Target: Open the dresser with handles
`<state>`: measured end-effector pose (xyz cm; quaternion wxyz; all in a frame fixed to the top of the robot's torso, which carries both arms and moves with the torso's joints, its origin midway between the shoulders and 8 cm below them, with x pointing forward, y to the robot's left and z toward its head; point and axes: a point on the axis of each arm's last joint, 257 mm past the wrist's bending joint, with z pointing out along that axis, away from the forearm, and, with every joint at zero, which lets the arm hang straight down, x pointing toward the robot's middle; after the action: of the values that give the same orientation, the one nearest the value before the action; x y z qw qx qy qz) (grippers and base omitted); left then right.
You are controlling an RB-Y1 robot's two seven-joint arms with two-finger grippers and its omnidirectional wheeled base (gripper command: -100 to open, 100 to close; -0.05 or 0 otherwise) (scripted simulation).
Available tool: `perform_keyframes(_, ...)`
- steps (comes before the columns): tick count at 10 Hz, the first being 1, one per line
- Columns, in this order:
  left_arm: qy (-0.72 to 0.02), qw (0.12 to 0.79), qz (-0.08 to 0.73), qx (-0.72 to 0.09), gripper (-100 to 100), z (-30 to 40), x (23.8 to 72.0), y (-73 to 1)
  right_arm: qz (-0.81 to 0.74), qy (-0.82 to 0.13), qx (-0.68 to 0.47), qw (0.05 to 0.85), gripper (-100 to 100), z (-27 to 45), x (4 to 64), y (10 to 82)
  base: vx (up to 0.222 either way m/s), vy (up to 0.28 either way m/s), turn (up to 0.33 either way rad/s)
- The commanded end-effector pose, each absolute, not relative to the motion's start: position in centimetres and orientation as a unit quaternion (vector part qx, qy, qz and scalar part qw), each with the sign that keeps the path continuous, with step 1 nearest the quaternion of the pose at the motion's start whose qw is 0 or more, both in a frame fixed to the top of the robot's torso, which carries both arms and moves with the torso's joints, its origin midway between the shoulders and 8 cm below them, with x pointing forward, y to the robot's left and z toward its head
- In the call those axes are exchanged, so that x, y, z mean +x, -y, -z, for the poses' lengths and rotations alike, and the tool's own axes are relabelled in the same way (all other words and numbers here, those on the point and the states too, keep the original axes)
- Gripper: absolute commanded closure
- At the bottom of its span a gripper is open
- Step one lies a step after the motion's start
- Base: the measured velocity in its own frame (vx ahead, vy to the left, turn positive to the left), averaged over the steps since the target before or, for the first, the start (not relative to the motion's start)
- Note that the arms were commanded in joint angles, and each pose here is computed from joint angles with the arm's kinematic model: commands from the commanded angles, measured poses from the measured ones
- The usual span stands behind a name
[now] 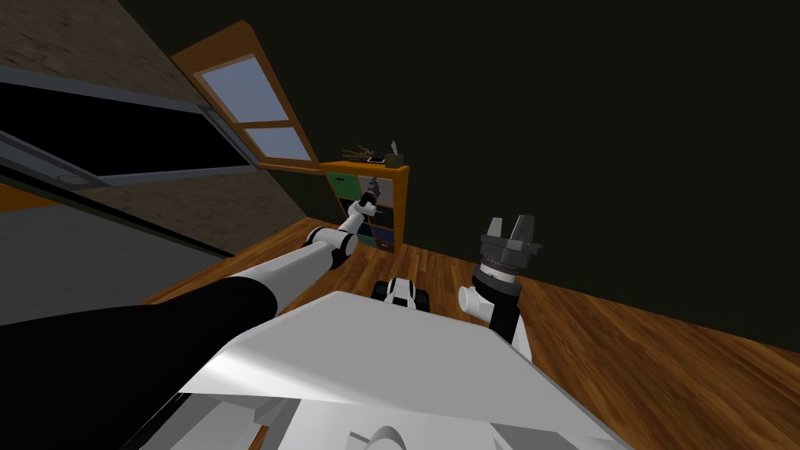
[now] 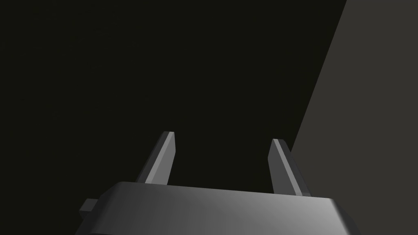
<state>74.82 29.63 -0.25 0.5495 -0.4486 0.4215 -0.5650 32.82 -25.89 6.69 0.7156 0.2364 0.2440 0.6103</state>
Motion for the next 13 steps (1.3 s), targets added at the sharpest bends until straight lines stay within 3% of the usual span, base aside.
perform_keyframes(1,-0.444,0.538,0.550,-0.459,100,3.4,74.5,-28.4,-0.610,-0.244,0.236,0.716,0,-6.7,32.8,25.9,0.124,0.004,0.037)
perform_keyframes(13,-0.449,0.548,0.561,-0.429,100,5.2,68.2,-26.7,-0.610,-0.244,0.236,0.716,0,-6.7,32.8,25.9,0.072,0.012,0.013)
